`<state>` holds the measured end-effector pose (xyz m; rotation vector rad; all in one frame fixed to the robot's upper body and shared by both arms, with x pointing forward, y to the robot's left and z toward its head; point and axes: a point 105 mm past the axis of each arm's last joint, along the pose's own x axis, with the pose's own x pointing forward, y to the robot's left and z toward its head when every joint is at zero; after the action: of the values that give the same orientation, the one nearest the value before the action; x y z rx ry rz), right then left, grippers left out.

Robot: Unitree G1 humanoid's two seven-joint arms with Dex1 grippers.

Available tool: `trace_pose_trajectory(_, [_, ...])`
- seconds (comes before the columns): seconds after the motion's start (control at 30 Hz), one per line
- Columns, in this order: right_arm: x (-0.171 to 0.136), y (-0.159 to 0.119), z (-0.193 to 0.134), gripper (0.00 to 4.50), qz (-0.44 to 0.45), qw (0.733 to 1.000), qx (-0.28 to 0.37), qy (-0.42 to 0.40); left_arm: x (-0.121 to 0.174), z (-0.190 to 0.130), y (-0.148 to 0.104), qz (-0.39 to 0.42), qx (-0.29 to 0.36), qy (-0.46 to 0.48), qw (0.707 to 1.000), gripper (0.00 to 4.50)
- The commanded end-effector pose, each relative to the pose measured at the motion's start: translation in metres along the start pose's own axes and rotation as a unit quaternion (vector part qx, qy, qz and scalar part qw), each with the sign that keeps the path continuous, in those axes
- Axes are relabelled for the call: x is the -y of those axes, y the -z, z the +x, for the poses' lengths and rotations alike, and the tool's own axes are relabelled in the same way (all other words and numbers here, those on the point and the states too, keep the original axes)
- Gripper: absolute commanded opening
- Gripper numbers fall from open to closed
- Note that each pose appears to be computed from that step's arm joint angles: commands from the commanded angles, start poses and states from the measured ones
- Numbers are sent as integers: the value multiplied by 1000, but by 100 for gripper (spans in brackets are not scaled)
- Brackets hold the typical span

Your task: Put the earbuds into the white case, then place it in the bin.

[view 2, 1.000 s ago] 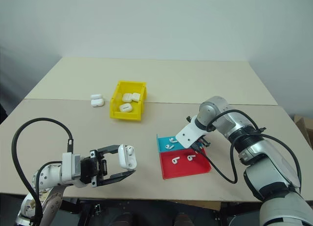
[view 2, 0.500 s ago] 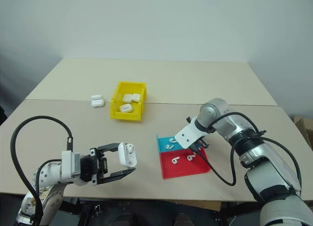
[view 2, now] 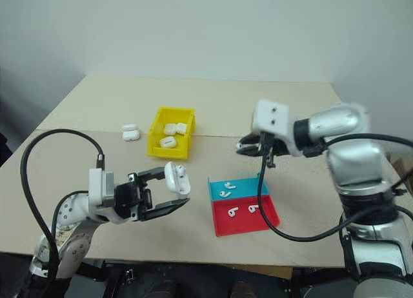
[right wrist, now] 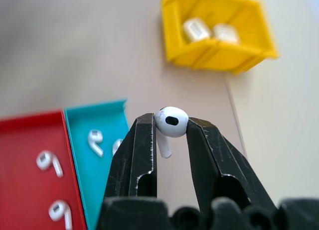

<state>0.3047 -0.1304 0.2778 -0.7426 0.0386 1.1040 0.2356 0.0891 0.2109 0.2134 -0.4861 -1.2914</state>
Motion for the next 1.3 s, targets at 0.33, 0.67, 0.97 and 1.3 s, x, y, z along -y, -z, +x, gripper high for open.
trace_pose_trajectory(0.33, [-29,-88,-62,97,155,937,313,24,-9,37,-40,13,98,34,994,274])
trace_pose_trajectory(0.67, [-65,-88,-46,97,187,914,355,-62,-9,53,-41,13,132,57,990,274])
trace_pose_trajectory(0.97, [-75,-83,-35,97,207,910,350,-76,-11,54,-40,19,134,58,989,274])
trace_pose_trajectory(1.3, [-83,-77,-29,97,217,917,326,-80,-9,54,-40,21,138,60,988,274])
